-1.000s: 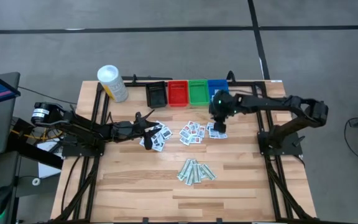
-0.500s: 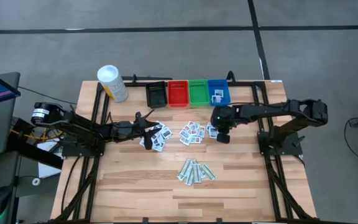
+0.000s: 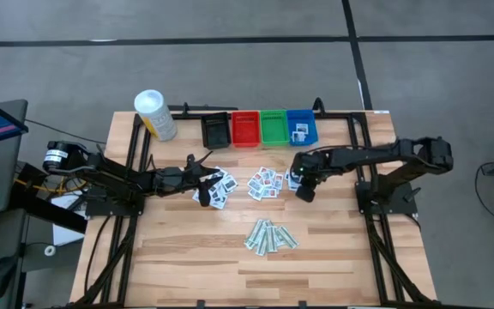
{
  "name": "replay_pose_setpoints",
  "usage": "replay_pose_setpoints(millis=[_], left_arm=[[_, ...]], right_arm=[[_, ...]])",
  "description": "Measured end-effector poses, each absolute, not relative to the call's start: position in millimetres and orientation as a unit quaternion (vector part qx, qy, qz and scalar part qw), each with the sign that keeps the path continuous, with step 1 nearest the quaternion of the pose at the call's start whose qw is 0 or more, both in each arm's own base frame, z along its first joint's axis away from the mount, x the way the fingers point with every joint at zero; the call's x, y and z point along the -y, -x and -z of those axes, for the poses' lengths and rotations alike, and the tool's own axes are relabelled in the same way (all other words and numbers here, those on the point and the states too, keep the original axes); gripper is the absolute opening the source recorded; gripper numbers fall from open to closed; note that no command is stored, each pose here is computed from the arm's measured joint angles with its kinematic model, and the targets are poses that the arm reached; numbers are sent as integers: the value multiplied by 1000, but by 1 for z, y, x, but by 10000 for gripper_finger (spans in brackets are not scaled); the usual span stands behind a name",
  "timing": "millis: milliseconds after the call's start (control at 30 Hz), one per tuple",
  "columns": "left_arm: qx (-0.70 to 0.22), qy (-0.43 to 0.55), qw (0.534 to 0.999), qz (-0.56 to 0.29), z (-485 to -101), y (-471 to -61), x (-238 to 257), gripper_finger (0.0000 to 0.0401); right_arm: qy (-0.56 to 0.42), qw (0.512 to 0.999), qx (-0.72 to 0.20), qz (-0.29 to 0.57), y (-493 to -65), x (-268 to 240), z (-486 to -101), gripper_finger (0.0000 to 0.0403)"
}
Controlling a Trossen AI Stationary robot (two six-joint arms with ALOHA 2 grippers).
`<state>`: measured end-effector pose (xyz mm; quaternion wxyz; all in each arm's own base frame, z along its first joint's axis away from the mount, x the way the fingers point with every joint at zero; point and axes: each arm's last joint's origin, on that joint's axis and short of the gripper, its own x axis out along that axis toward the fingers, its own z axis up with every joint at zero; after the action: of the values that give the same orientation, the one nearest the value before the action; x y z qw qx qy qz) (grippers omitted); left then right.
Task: Pick & Place First Aid Supplies
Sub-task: Put the blue alcohol pad into the blue bin
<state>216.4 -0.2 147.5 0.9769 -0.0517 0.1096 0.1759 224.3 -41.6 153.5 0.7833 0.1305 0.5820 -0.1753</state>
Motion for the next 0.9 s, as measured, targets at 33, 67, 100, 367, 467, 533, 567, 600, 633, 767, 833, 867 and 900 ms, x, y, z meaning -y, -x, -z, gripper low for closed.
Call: replay_pose_setpoints(millis=[33,67,100,367,467,533,567,600,633,767,833,867,900], left_arm=[[-110,52,977,-176,-147,-216,0,134],[-110,52,977,-176,-147,-216,0,134],[-110,51,977,-176,-147,-216,0,134],[-110,52,977,-176,-147,-216,0,134],[-110,52,977,-176,-147,-216,0,134],[-110,52,977,-176,-147,-216,0,134],[-110,52,977,-176,-147,-216,0,134],[-110,52,977,-176,-147,-216,0,134],[-110,52,977,-176,-147,-216,0,134],[-110,52,977,-176,-147,-216,0,134],[-110,52,977,-176,-147,-216,0,134],[-110,52,977,-176,-147,-216,0,134],[-110,51,977,-176,-147,-216,0,134]], right_arm=[[-135,782,-582,177,-225,39,-154,70],[-138,781,-582,178,-225,37,-153,70],[-143,781,-581,179,-225,35,-154,70],[-154,781,-578,180,-227,24,-154,70],[-141,785,-579,167,-227,22,-154,70],[-134,786,-581,161,-228,20,-154,70],[-134,787,-581,160,-228,19,-154,70],[-133,787,-581,159,-228,19,-154,70],[-133,789,-579,158,-228,18,-154,70],[-136,797,-567,160,-231,21,-155,73],[-132,798,-566,158,-231,20,-155,78],[-131,799,-566,156,-231,19,-155,81],[-126,800,-567,152,-231,18,-155,85]])
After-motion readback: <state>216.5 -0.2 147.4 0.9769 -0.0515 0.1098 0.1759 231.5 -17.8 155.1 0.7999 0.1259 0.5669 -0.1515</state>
